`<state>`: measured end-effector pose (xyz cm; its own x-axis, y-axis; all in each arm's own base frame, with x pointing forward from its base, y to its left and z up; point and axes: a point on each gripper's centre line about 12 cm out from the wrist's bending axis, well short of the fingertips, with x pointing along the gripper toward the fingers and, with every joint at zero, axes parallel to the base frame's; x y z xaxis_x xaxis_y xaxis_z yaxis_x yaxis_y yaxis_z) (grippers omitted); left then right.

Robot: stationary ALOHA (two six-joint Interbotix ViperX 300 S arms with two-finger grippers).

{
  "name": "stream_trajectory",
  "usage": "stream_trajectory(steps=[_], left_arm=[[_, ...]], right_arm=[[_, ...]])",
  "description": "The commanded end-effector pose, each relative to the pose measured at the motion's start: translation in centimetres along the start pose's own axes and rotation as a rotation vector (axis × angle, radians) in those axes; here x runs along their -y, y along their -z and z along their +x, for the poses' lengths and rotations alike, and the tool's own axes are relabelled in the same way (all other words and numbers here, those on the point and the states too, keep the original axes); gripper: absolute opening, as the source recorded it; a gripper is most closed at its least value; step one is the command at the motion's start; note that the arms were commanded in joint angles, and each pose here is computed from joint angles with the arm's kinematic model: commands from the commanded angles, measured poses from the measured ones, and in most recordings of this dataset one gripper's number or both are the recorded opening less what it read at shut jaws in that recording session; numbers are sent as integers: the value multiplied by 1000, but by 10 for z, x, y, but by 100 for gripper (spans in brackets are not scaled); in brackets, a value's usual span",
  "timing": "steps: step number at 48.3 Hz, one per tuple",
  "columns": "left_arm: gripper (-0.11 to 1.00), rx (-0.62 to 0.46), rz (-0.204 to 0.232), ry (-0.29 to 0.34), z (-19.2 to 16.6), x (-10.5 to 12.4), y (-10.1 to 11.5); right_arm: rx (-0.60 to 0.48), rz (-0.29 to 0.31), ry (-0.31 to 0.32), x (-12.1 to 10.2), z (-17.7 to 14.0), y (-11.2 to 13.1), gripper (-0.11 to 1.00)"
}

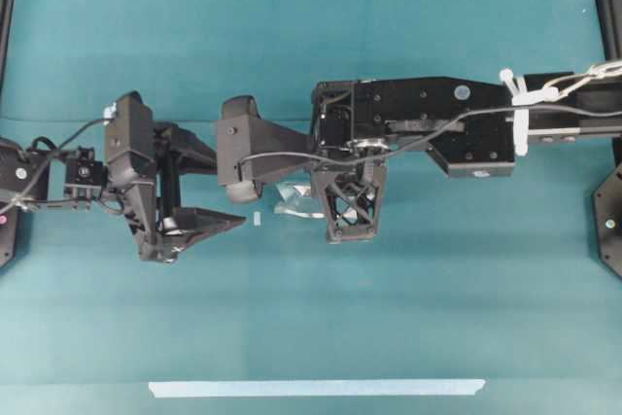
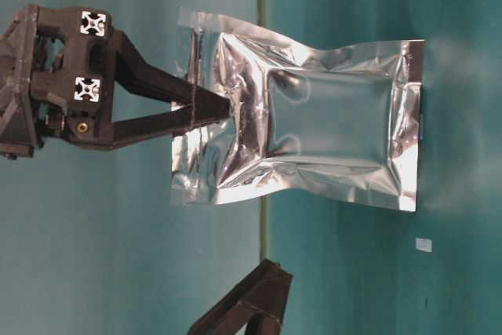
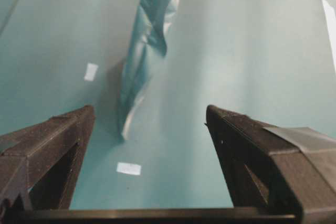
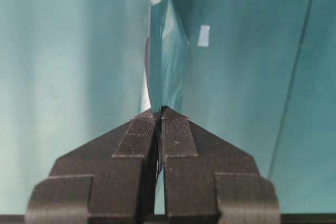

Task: Hand over the silver zip bag and make it stand upright.
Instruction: 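Move the open left gripper toward the bag's lower edge, then close the left gripper on the bag's bottom edge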

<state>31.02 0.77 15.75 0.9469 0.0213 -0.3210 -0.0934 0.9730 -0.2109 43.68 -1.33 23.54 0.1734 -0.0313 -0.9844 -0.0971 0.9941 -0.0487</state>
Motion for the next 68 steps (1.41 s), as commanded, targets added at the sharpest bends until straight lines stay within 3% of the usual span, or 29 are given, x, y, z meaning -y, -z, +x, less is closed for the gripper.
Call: stream_trajectory(steps=[1, 28, 68], left_arm=[[94, 21, 1, 10, 5, 3, -6], [94, -1, -10, -25, 46, -14, 17], [94, 22, -31, 6, 89, -5, 19]], right_arm=[[23, 0, -1, -3, -6, -2, 1], [36, -9, -2, -7, -7, -3, 1], [36, 6, -3, -10, -4, -3, 1]])
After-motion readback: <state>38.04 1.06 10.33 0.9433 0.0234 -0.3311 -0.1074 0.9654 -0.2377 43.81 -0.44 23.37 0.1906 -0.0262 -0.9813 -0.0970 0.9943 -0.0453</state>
